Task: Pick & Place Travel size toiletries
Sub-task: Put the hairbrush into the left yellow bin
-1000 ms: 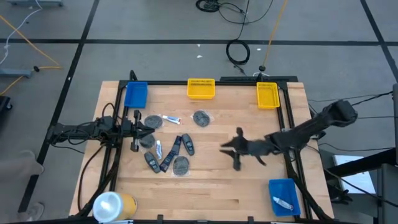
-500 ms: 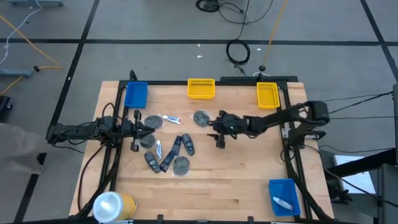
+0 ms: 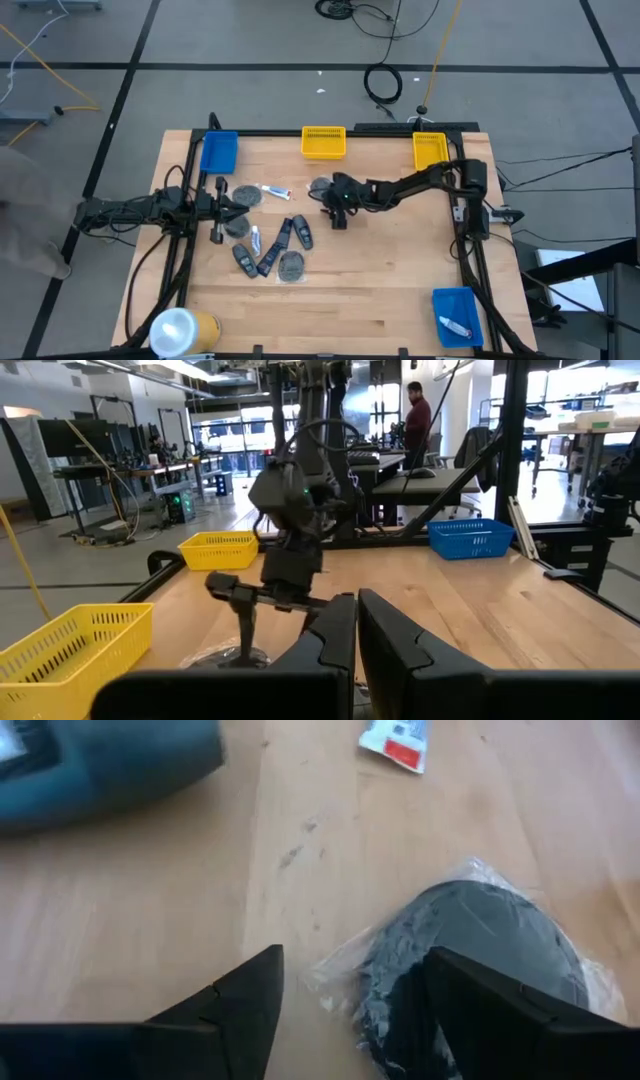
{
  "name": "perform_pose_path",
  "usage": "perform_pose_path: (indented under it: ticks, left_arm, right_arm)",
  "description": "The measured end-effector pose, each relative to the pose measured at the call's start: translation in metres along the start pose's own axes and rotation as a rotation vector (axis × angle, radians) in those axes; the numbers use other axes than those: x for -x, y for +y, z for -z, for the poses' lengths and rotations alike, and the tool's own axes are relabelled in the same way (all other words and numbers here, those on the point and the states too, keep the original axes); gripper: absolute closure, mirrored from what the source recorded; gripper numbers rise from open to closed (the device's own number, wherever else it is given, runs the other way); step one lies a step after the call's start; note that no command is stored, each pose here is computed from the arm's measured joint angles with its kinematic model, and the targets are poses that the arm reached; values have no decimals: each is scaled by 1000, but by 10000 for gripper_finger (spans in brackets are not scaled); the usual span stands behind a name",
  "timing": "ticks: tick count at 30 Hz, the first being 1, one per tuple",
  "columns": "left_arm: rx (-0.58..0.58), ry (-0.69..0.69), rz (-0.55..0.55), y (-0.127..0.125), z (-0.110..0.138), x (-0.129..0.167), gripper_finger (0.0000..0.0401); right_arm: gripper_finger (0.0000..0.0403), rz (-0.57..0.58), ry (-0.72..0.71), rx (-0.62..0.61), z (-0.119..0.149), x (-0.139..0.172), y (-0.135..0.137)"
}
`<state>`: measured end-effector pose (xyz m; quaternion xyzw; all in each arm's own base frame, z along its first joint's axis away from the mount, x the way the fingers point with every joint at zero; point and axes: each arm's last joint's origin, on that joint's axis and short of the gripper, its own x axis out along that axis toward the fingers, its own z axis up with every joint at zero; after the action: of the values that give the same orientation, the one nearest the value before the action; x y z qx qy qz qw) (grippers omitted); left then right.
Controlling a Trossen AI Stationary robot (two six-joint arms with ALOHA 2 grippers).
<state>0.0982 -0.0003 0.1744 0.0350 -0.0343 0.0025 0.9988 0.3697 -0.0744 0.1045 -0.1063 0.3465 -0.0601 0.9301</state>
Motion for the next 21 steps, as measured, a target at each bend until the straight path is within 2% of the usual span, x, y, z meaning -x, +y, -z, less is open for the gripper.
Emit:
perform_pose_path:
  ticks: [5, 10, 16, 21]
  left_arm:
    - [0, 1, 0, 0, 0, 0, 382]
    - [0, 0, 0, 0, 0, 0, 382]
    - [0, 0, 0, 0, 0, 0, 382]
    - [0, 0, -1, 0, 0, 0, 382]
  right_arm:
    - [224, 31, 44, -31, 9, -3, -12]
    - [300, 55, 88, -97, 15, -2, -22]
    - [389, 110, 100, -85, 6, 6, -11]
    - [394, 136, 28, -87, -21, 30, 4]
